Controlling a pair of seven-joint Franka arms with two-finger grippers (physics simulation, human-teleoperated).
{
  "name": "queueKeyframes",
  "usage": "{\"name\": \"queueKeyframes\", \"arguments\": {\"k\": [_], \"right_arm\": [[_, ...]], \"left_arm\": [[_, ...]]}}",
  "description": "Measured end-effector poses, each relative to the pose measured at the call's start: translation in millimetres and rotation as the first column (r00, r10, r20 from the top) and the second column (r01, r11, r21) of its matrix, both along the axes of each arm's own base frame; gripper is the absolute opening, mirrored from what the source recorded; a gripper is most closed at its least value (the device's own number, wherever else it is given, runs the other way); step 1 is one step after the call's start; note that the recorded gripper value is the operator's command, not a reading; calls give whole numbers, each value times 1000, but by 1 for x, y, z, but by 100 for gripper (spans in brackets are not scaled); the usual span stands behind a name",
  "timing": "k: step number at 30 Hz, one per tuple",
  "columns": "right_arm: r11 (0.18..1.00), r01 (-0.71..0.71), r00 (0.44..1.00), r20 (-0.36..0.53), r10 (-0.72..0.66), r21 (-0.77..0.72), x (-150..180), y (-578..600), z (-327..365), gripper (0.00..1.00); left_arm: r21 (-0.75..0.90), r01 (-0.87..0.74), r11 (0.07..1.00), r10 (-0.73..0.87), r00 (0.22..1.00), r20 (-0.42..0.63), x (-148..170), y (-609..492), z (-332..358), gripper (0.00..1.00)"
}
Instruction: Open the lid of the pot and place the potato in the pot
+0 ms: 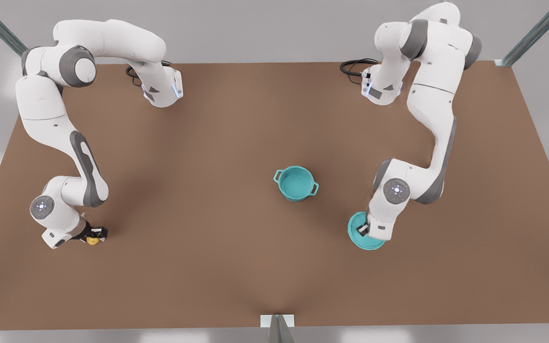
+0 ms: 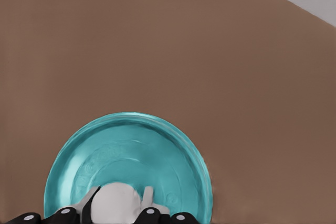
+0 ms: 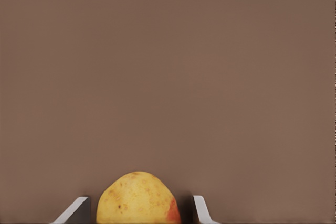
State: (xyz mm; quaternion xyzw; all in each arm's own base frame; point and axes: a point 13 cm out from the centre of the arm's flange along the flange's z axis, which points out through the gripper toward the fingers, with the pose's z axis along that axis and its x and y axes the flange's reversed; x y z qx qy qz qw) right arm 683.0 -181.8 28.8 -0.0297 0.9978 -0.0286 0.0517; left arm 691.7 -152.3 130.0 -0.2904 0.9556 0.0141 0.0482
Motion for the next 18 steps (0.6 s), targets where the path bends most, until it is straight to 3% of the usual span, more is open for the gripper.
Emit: {"name": "queueKeyframes", "arguments": {"k": [4,6,11,13,14,15,18], "right_arm": [[1000,1,1000,-1,-1,1,0,-1,1,67],[1000,1,1000,-1,-1,1,0,-1,2,61],[1000,0,1000,-1,0,0,0,-1,4,51],[1000,-1,1000,-1,1,0,0,-2,5,51],[1000,-2,1000,-2,2,1,0,-1,5,51],[1000,-4,1000,-3,4,2,0,0,6,51],[1000,-9,1000,-3,9,1,1,2,12,51]], "left_arm": [[-18,-31,999,31,999,-27,23,74,-44,32],[-26,0,1000,-1,1000,-18,29,78,-48,100],[-24,99,995,-99,995,6,39,83,-26,100],[-10,94,995,-93,993,76,56,119,110,100],[-23,63,998,-61,993,99,43,149,187,100],[-39,46,998,-43,995,90,7,168,235,100],[-84,88,992,-87,996,24,-44,172,275,100]]}}
